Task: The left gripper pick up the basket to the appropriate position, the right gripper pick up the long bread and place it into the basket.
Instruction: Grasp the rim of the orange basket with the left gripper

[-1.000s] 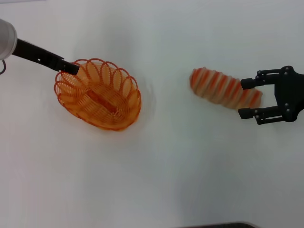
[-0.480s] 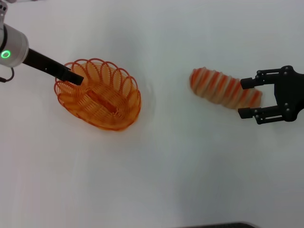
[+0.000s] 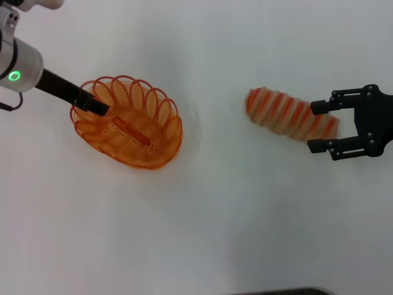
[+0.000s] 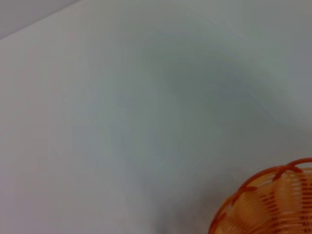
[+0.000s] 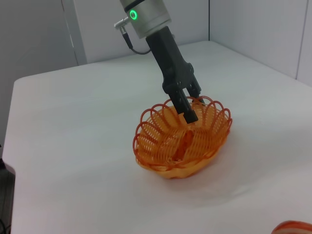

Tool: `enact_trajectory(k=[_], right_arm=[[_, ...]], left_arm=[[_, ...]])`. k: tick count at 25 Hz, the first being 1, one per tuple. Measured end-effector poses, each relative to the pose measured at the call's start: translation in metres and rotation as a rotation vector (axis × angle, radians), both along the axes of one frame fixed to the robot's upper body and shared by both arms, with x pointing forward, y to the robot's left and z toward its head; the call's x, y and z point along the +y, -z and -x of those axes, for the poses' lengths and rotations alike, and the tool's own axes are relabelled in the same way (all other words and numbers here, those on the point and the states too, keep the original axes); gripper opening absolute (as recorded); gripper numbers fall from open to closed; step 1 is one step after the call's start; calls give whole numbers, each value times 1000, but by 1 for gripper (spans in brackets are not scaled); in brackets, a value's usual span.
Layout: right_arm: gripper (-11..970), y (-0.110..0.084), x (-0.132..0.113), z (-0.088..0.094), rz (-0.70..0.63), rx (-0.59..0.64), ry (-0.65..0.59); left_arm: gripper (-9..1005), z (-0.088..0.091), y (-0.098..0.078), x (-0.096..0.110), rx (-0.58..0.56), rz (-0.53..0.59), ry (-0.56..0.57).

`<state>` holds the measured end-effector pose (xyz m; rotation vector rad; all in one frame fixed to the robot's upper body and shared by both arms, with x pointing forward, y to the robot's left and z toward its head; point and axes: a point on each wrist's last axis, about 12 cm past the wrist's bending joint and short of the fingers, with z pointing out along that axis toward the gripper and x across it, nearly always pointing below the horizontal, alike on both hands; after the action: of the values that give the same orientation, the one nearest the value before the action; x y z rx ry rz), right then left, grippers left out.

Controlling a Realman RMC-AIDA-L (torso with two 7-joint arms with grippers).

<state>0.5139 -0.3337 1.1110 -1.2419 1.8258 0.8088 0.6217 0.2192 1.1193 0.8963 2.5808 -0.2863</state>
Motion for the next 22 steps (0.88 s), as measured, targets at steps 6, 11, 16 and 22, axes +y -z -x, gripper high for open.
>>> enact_trajectory(k=[6,11,16,22], right_arm=[[778,0,0,0,0,-1,-1],[778,-1,1,-1,0,-2,-2],[778,-1,0,-1,0,-4,-2],[778,-1,-1,-1,-3,-13,4]], left_arm=[[560,-1,1,2,-2,-10,-24],[552,-1,1,1,-1,-10,-25],[306,-2,1,2,-1,-3,-32],[171,-2,-2,2,27,16,-82]])
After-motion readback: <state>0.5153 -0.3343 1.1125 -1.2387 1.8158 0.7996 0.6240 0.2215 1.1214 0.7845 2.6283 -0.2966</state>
